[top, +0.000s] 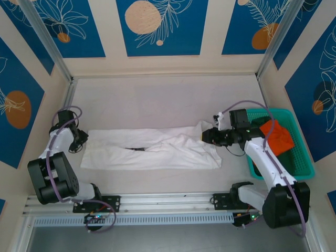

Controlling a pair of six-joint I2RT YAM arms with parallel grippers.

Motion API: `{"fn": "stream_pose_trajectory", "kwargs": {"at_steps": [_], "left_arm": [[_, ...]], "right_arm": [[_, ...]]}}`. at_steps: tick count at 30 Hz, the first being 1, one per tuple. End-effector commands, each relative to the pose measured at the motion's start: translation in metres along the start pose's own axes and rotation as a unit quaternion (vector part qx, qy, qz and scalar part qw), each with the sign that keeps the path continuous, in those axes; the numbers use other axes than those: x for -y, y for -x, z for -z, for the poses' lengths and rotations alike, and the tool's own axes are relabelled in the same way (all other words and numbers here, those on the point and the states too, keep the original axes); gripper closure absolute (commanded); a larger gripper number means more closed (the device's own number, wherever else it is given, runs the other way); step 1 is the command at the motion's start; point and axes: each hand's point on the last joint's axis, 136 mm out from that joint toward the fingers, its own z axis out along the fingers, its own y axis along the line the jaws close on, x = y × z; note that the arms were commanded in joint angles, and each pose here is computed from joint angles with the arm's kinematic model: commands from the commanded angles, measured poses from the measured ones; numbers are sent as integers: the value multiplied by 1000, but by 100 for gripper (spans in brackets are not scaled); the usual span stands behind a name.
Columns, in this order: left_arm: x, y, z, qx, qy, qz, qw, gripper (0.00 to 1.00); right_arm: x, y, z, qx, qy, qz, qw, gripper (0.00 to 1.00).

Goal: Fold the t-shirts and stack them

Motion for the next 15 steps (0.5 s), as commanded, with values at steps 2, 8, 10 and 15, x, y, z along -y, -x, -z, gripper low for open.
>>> {"fn": "stream_pose_trajectory", "kwargs": {"at_steps": [2, 8, 10, 15], "left_arm": [[-3, 20, 18, 21, 9, 43, 999, 64], [60, 34, 42, 22, -92, -36, 995, 57], [100, 20, 49, 2, -145, -96, 985, 58], [160, -41, 44, -82, -187, -248, 947, 63]], "right_arm": [[27, 12, 27, 65, -101, -71, 990, 56], [60, 32, 49, 155, -133, -204, 958, 67], [62, 46, 43, 149, -135, -207, 957, 70], [54, 83, 11, 73, -163, -182, 967, 72]]}}
